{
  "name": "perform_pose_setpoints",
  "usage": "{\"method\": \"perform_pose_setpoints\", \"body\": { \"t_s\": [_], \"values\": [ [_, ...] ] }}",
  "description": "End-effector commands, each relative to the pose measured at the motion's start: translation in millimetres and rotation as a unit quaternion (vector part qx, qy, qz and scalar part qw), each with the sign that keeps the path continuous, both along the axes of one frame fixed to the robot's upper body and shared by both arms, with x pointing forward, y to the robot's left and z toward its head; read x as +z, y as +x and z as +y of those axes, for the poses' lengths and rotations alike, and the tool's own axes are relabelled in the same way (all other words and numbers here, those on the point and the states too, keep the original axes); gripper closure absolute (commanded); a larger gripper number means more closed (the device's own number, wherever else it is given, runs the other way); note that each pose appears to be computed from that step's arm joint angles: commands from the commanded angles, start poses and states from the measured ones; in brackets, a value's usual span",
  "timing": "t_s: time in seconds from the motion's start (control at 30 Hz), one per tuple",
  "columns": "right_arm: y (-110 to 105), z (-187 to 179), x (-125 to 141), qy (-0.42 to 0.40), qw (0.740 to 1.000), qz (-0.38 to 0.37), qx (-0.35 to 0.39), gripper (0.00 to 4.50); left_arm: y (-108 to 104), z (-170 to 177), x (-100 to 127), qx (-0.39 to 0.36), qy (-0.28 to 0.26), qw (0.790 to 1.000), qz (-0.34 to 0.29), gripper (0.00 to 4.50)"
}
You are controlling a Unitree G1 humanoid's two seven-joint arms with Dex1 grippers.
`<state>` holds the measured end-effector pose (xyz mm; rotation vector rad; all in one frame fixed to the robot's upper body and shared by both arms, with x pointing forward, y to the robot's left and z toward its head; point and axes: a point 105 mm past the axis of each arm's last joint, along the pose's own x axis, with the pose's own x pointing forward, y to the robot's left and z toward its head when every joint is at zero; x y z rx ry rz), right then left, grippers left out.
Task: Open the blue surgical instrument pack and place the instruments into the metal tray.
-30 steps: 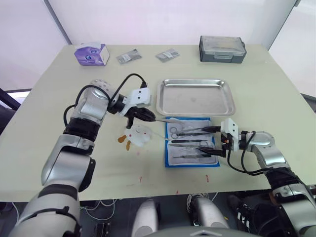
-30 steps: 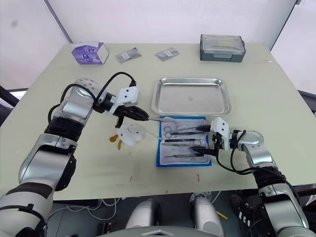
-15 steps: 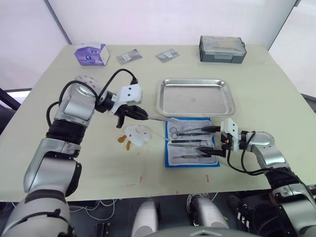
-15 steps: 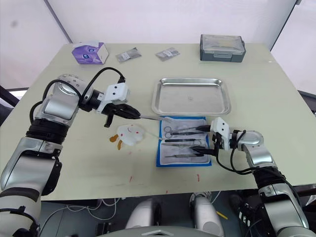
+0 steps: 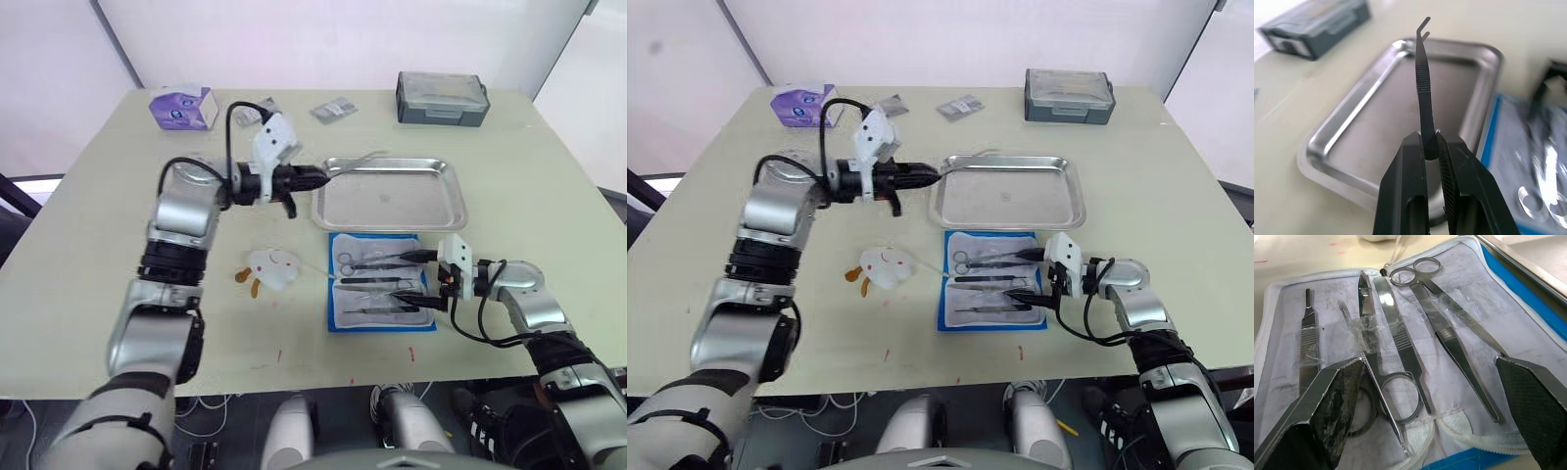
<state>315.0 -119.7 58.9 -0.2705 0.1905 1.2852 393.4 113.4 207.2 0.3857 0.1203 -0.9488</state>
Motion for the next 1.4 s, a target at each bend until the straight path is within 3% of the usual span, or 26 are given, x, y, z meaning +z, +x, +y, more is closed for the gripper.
{"method": "perform_pose_setpoints", "body": {
  "t_s": [0.03, 0.27, 0.43, 0.77, 1.17, 1.27, 1.4],
  "values": [
    [-20.8, -10.0, -56.8, -0.069, 0.992, 0.1, -0.013, 0.0, 4.4, -6.1, 4.0, 0.074, -0.033, 0.997, -0.011, 4.46],
    [-21.6, -8.7, -56.9, -0.066, 0.993, 0.1, -0.012, 0.0, 12.0, -31.2, -35.4, 0.231, -0.069, 0.97, 0.018, 4.46],
    [-24.3, -7.2, -58.9, -0.066, 0.993, 0.101, -0.011, 0.0, 18.1, -33.2, -52.3, 0.295, -0.067, 0.953, 0.028, 4.46],
    [-25.0, -5.1, -59.3, -0.063, 0.993, 0.1, -0.011, 0.0, 26.2, -44.4, -70.2, 0.338, -0.073, 0.936, 0.07, 4.46],
    [-27.8, -6.0, -60.7, -0.062, 0.993, 0.101, -0.012, 0.0, 30.5, -36.5, -73.4, 0.368, -0.084, 0.922, 0.084, 4.46],
    [-27.3, -6.3, -60.8, -0.062, 0.993, 0.101, -0.013, 0.0, 30.6, -36.4, -72.4, 0.37, -0.086, 0.922, 0.082, 3.0],
    [-27.0, -6.1, -60.8, -0.062, 0.993, 0.1, -0.013, 0.0, 30.3, -36.6, -69.4, 0.367, -0.083, 0.923, 0.074, 2.84]
  ]
}}
